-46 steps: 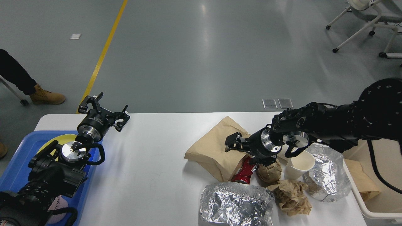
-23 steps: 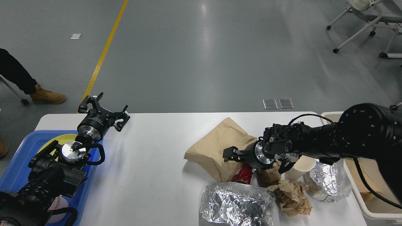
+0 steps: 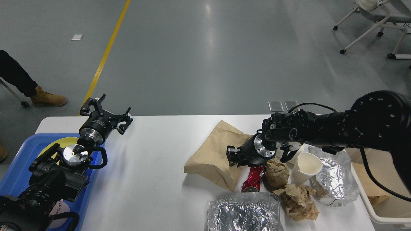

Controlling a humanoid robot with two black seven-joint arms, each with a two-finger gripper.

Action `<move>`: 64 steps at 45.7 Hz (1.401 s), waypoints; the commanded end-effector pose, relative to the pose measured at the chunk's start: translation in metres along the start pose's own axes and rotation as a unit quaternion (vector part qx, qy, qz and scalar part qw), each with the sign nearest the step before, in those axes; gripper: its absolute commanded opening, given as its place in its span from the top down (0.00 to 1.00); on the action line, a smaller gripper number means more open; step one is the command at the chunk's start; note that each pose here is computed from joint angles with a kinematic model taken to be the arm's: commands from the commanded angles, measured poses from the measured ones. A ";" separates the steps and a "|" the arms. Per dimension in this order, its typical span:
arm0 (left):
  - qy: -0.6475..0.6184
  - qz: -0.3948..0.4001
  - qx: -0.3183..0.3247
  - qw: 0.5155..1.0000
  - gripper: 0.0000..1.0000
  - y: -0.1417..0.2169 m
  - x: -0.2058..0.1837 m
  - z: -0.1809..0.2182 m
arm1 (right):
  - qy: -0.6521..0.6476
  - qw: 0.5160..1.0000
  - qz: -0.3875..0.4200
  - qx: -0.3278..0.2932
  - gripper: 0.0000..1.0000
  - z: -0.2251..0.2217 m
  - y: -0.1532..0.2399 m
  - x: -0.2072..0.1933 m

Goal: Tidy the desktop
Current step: 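Lift the brown paper bag and carry it toward the white bin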

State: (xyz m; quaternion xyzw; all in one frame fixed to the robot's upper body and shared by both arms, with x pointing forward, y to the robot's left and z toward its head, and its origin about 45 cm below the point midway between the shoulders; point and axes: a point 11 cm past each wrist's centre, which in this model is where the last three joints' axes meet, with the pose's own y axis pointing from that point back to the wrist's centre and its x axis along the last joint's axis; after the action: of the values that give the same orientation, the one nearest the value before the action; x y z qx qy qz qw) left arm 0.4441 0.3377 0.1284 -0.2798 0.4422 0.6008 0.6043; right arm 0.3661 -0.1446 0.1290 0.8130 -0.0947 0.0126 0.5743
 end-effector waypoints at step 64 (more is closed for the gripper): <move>0.000 0.000 0.000 1.000 0.04 0.000 0.000 0.000 | -0.020 0.925 0.157 -0.345 1.00 0.134 0.423 0.130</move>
State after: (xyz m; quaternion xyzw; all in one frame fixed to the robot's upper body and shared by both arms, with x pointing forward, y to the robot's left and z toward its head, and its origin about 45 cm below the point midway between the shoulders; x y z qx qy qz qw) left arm 0.4441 0.3377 0.1284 -0.2797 0.4423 0.6010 0.6041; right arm 0.4180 -0.3506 0.4886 0.5941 -0.1903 0.0876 0.7766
